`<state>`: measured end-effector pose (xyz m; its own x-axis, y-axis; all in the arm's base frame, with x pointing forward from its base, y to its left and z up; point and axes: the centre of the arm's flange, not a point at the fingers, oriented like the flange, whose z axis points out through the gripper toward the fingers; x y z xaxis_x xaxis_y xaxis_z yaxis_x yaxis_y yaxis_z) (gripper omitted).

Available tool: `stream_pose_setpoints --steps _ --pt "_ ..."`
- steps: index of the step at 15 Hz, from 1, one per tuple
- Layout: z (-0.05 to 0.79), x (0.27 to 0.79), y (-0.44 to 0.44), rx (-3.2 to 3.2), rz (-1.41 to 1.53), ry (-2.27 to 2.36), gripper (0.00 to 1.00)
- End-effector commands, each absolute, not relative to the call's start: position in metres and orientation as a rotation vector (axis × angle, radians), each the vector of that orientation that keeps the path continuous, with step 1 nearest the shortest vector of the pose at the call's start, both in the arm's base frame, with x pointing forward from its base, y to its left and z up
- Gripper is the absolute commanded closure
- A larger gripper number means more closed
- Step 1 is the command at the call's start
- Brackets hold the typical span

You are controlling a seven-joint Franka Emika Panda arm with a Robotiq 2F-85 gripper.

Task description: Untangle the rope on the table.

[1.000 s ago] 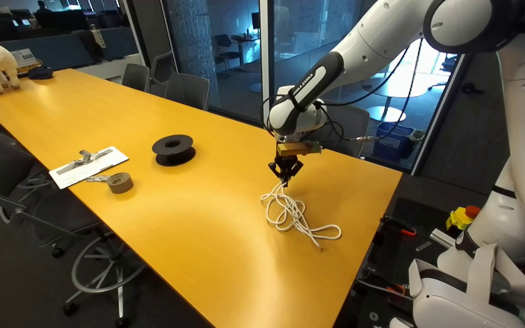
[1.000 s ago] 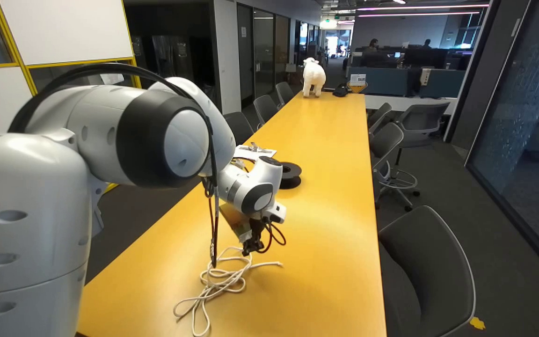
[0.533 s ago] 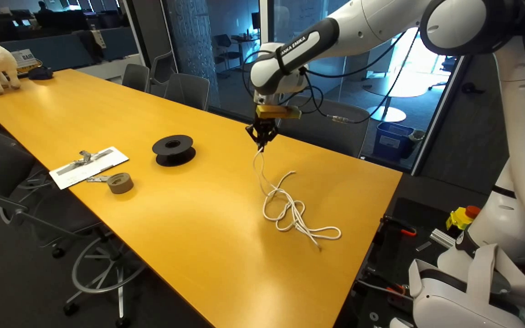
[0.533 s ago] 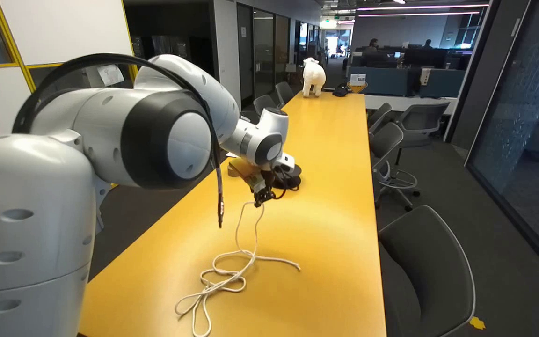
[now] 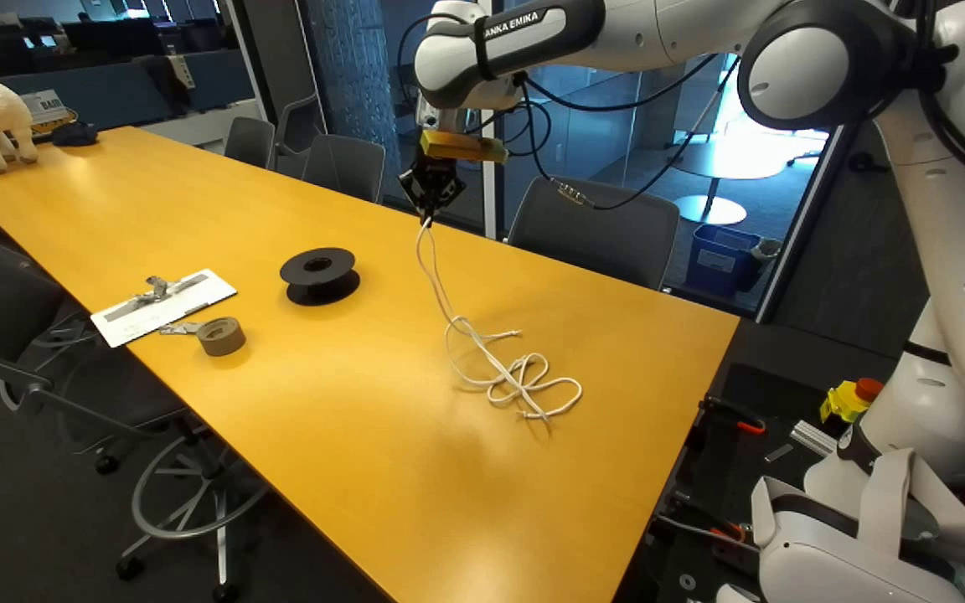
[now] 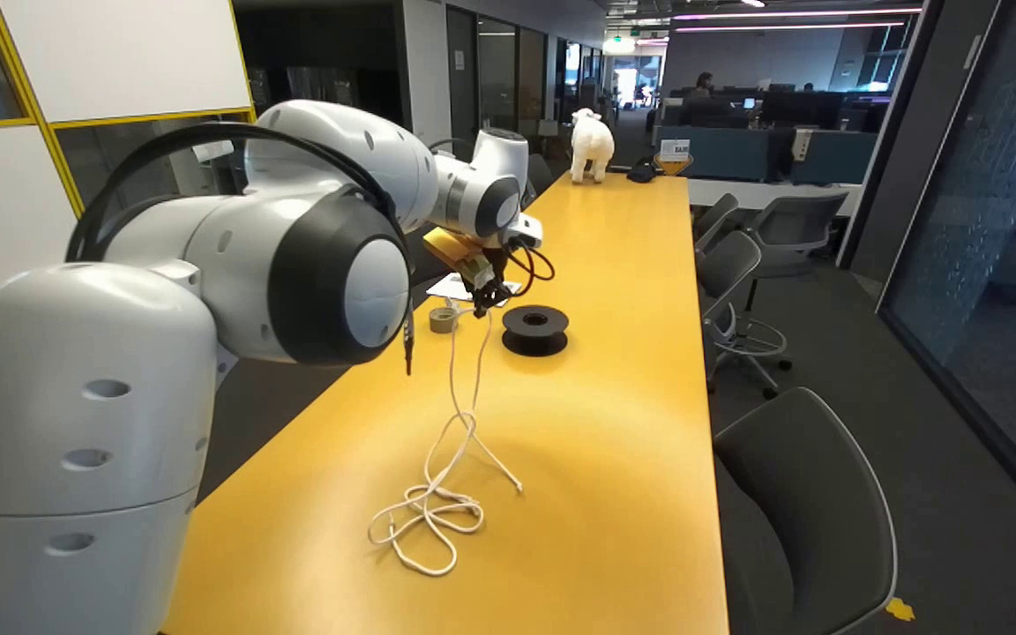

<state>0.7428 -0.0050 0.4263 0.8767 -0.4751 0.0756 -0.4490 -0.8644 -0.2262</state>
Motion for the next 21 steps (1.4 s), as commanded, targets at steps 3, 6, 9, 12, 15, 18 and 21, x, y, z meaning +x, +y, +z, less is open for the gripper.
stream_pose_setpoints --steps 3,6,9,12,15,18,21 --pt "0.55 0.77 0.001 -2.865 -0.332 0.802 0.98" --pt "0.623 0.749 0.007 -2.839 -0.462 0.899 0.98" --pt "0.674 0.726 0.015 -2.817 -0.594 0.995 0.98" --pt "0.706 0.712 0.017 -2.807 -0.657 1.089 0.98" --pt "0.715 0.704 0.013 -2.812 -0.652 1.17 0.98" --pt "0.717 0.693 0.007 -2.814 -0.653 1.262 0.98" --pt "0.719 0.677 0.012 -2.85 -0.64 1.381 0.98"
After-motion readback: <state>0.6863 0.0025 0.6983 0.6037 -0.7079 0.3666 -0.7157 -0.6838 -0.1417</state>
